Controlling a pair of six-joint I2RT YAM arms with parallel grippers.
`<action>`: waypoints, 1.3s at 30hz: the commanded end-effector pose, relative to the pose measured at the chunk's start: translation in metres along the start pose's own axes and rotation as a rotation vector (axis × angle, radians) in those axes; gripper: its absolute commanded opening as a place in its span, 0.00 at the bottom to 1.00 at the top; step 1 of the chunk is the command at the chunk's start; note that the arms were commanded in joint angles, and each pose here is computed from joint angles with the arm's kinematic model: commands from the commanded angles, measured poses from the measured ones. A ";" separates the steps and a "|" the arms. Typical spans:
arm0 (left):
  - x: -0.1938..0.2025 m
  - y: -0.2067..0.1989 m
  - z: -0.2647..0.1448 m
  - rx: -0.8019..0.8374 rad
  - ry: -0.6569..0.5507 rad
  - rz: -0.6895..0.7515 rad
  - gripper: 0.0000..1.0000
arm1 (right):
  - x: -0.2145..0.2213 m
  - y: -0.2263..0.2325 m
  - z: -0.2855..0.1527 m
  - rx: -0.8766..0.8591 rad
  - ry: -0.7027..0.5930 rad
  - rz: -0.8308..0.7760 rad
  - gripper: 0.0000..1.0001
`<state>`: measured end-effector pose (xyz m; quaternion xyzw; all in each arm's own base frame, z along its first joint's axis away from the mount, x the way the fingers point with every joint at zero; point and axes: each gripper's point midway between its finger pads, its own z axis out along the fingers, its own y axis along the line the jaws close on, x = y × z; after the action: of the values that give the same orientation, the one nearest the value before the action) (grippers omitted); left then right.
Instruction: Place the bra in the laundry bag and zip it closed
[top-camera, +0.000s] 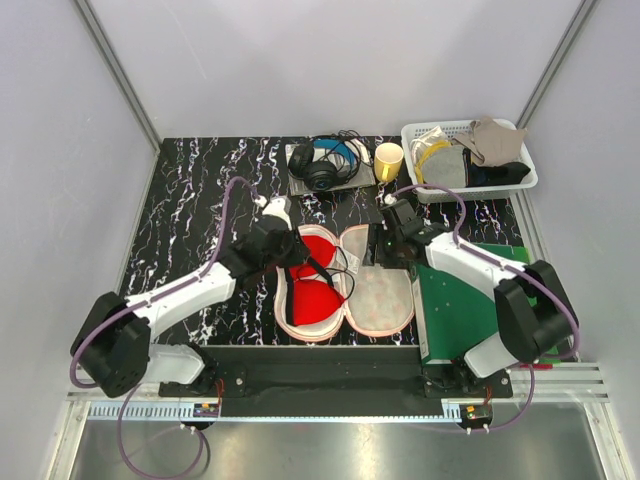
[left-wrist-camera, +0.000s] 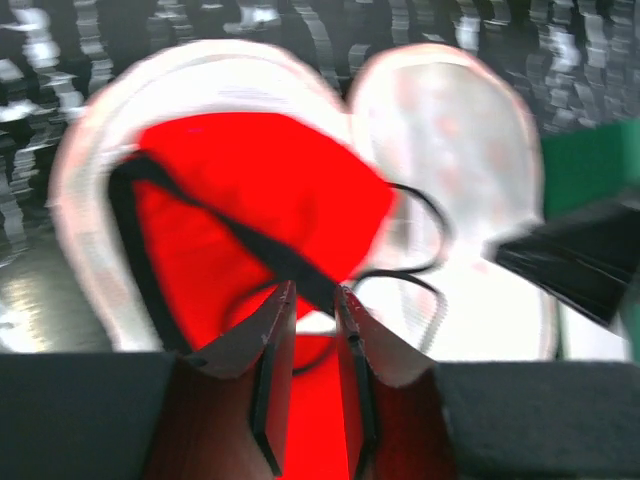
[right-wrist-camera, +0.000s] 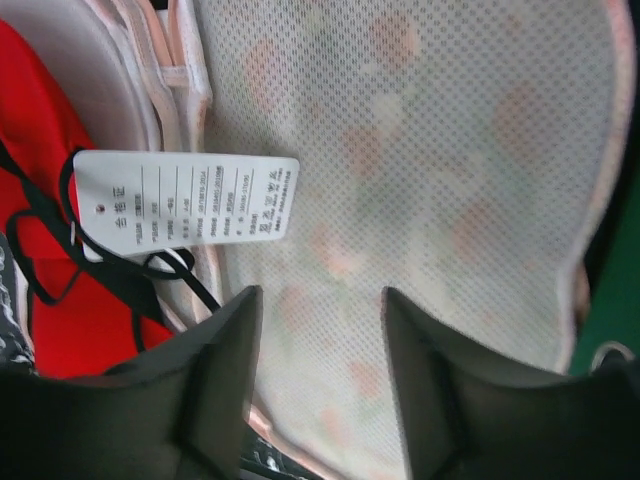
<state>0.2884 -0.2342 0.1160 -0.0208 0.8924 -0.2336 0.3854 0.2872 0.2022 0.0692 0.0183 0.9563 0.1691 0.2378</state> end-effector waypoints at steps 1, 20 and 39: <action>0.001 -0.038 0.002 0.155 0.015 0.019 0.25 | -0.022 0.028 0.012 -0.115 -0.056 -0.019 0.52; 0.055 -0.044 0.070 0.143 0.226 -0.010 0.26 | -0.012 -0.002 -0.003 -0.013 -0.076 0.049 0.62; 0.042 -0.014 0.007 0.107 0.111 -0.021 0.32 | -0.006 -0.053 -0.014 0.267 -0.057 0.139 0.76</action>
<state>0.2604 -0.2735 0.1223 0.0304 0.8852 -0.3153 0.3407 0.2636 0.1574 0.0616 0.0992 0.9641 0.1003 0.2251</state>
